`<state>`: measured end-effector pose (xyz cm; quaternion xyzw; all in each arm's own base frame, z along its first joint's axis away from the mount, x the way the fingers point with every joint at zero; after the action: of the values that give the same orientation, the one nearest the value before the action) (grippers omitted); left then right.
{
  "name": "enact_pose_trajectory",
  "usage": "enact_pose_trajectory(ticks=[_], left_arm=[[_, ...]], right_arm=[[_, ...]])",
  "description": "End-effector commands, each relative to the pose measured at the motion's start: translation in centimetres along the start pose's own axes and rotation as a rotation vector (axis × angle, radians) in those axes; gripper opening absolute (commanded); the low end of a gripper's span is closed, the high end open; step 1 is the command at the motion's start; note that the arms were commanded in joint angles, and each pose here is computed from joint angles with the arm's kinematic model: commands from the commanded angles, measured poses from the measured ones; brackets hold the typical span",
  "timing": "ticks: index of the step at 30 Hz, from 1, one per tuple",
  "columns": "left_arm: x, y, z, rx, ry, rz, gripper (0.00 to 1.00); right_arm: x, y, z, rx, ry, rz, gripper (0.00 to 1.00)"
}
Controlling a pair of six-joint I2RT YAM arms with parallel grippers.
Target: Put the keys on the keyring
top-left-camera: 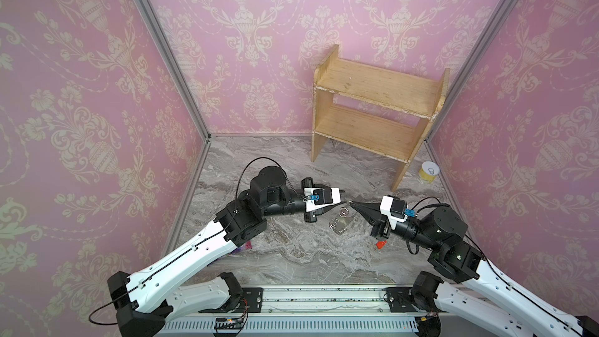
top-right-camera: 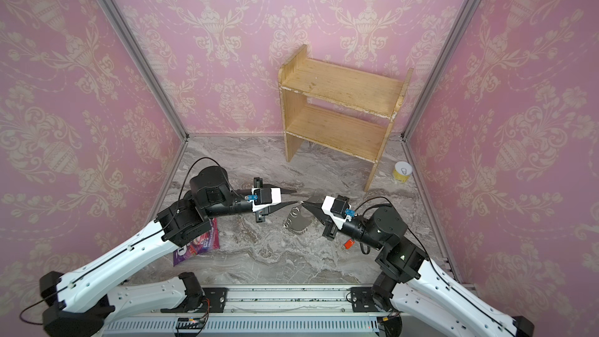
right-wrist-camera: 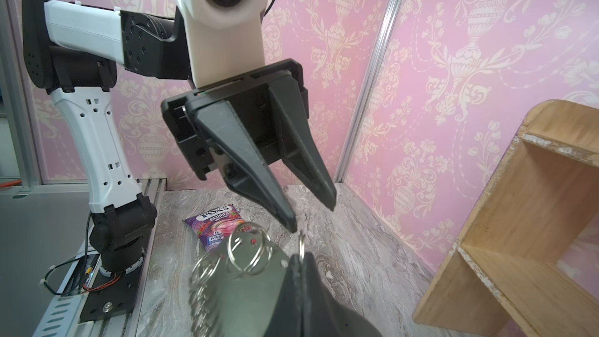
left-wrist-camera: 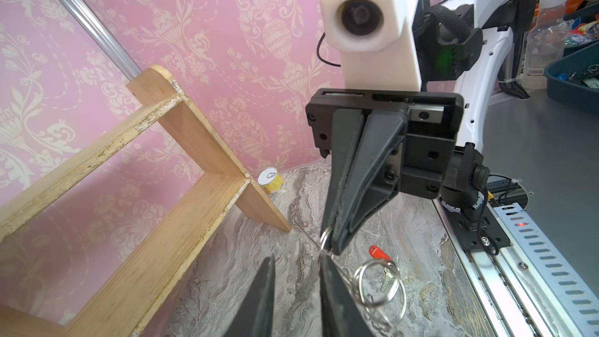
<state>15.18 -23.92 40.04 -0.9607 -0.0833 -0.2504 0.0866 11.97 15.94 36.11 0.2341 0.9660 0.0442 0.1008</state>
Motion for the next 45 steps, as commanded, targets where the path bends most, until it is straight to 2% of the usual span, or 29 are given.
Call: enact_pose_trajectory(ticks=[1, 16, 27, 32, 37, 45], left_arm=[[-0.02, -0.35, 0.07, -0.018, -0.019, 0.005, 0.24], [-0.41, 0.07, -0.11, -0.073, -0.067, 0.089, 0.22], [-0.48, 0.58, 0.32, -0.055, -0.071, 0.114, 0.1], [-0.37, 0.47, 0.15, -0.065, -0.064, 0.104, 0.08], [-0.32, 0.45, -0.03, -0.077, -0.064, 0.104, 0.11], [-0.31, 0.54, -0.13, -0.087, -0.063, 0.113, 0.08]], right_arm=[[-0.02, -0.56, -1.43, -0.087, -0.01, 0.005, 0.0], [-0.04, -0.44, -1.48, -0.107, -0.012, 0.004, 0.0], [0.11, -0.27, -1.49, -0.114, -0.014, -0.02, 0.0], [0.17, -0.16, -1.46, -0.11, -0.006, -0.033, 0.0], [0.24, 0.07, -1.34, -0.105, 0.002, -0.049, 0.0], [0.29, 0.12, -1.32, -0.1, 0.008, -0.057, 0.0]])
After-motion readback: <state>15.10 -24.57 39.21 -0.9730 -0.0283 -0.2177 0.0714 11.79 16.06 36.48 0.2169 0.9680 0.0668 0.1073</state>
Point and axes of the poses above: each gripper's point midway between its finger pads, its own y axis out along the fingers, its own x axis along the line the jaws close on, z = x × y, the point moved 9 cm from there along -y, back along the fingers, and after that the axes turned 4 degrees about y, right-handed, at the moved point
